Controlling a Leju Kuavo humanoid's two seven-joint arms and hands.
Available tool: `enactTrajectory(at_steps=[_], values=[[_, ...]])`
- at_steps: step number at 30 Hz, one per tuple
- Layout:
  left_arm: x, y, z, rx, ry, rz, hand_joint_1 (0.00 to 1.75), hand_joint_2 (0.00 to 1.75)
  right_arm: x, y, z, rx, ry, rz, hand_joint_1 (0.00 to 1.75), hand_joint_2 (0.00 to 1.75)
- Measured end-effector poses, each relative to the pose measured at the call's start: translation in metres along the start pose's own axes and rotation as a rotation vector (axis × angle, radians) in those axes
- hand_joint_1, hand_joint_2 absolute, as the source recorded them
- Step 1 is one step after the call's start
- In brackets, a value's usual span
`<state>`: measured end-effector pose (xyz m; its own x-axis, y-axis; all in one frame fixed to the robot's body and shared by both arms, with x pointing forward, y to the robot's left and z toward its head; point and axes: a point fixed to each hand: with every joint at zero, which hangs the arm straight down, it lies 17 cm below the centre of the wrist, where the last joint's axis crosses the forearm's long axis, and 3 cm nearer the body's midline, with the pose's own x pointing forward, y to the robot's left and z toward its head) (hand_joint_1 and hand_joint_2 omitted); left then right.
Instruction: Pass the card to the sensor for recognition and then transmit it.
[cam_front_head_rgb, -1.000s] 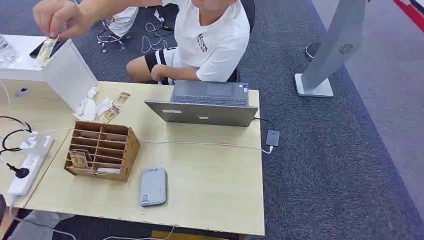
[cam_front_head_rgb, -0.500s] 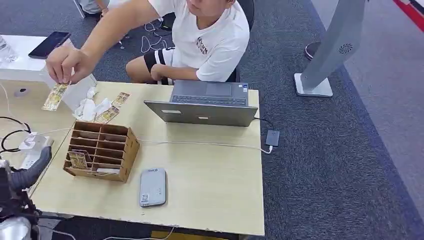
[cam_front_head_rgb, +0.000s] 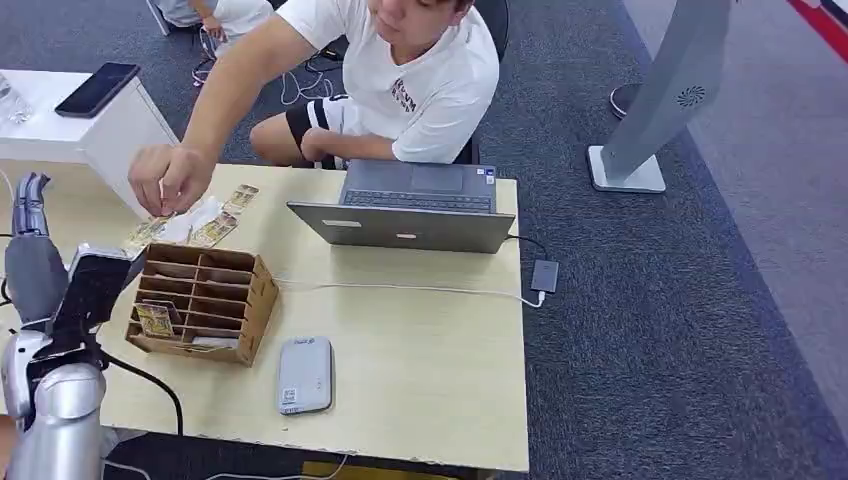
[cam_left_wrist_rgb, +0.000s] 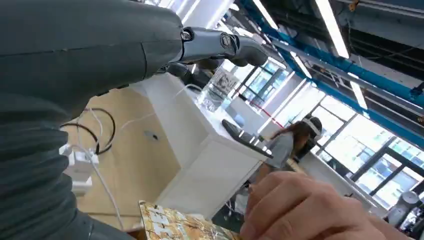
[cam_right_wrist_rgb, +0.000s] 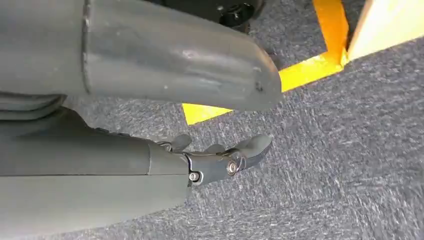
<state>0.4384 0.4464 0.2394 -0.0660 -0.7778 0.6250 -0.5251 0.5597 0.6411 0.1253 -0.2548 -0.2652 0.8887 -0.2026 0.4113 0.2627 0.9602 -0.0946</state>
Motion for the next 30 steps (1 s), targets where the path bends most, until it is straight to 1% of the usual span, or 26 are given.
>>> enactTrajectory(at_steps=[7, 8, 12, 19, 24, 30], values=[[0.016, 0.009, -0.013, 0.035, -0.088, -0.250, 0.00, 1.75, -0.004, 0.013, 0.002, 0.034, 0.014, 0.063, 0.00, 0.00], [0.021, 0.010, -0.016, 0.042, -0.106, -0.281, 1.75, 1.75, -0.004, 0.014, 0.003, 0.038, 0.017, 0.070, 0.00, 0.00], [0.040, 0.013, -0.023, 0.074, -0.185, -0.411, 1.75, 1.75, -0.006, 0.022, 0.004, 0.058, 0.023, 0.103, 0.00, 0.00], [0.069, 0.007, -0.024, 0.115, -0.323, -0.605, 1.75, 1.75, -0.011, 0.030, 0.007, 0.082, 0.038, 0.139, 0.00, 0.00], [0.074, 0.004, -0.024, 0.114, -0.350, -0.627, 1.75, 1.75, -0.012, 0.030, 0.007, 0.086, 0.038, 0.154, 0.00, 0.00], [0.073, -0.003, -0.022, 0.096, -0.354, -0.627, 1.75, 1.75, -0.012, 0.030, 0.007, 0.086, 0.036, 0.162, 0.00, 0.00]])
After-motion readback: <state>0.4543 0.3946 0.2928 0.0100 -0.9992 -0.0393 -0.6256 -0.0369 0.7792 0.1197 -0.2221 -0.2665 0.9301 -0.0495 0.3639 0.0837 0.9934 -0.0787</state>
